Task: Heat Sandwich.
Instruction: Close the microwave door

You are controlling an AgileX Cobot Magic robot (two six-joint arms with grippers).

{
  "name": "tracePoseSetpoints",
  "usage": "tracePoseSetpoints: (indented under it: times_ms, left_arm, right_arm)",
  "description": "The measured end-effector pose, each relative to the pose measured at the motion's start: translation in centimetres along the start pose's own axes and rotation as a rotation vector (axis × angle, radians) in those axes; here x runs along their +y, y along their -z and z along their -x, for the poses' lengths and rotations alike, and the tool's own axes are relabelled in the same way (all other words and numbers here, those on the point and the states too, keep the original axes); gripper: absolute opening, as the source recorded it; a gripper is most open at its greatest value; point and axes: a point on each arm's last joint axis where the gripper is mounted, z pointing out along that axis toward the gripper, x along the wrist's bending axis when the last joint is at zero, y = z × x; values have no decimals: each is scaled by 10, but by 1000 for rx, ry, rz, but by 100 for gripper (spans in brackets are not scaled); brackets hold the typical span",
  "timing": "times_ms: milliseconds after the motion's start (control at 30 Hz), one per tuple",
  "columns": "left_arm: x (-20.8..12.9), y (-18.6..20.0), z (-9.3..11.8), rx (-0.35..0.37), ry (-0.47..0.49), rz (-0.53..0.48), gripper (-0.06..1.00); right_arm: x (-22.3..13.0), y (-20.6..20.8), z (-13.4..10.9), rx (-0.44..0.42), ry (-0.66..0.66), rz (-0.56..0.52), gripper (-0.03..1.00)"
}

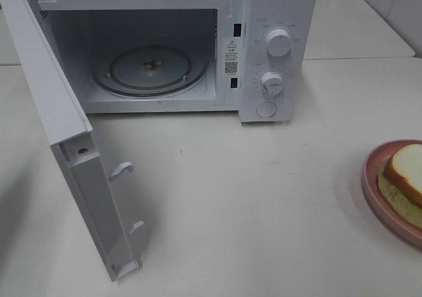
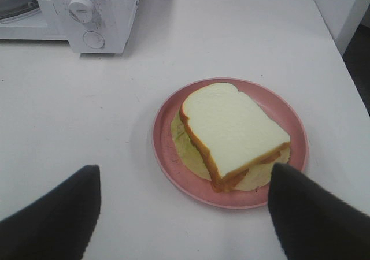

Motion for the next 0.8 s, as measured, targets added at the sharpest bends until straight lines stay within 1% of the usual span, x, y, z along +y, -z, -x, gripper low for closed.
tracePoseSetpoints:
  times_ms: [33,100,133,200,300,400,433,467,500,533,633,800]
  left_arm:
    - [-5,-5,3,-38,-5,-3,0]
    - [-9,-9,7,-75,-18,4,0]
    - [-9,-9,7,-75,-18,4,0]
    - [-13,-14,11,-107,-16,17,0]
    - [-16,-18,15,-127,-14,4,0]
    - [-14,-29,30,-196,-33,9,0]
    - [-13,-31,34,-214,-41,12,0]
    - [-13,-31,34,-214,-41,12,0]
    - [-12,-35,42,-242,-54,18,0]
    - [-12,-37,45,-253,-58,16,0]
    - [-13,-41,53,-268,-51,18,0]
    - [-14,-48,62,-261,-19,11,0]
  right_arm:
    - [0,0,0,0,0,0,77]
    - [0,0,0,0,0,0,77]
    - [0,0,0,0,0,0,77]
    - [0,0,0,0,0,0,77]
    - [0,0,0,0,0,0,77]
    - [0,0,0,0,0,0,77]
    - [0,0,0,0,0,0,77]
    - [0,0,0,0,0,0,77]
    - [0,0,0,0,0,0,77]
    - [0,0,0,0,0,0,77]
    - [0,0,0,0,0,0,77]
    - [0,0,0,0,0,0,77]
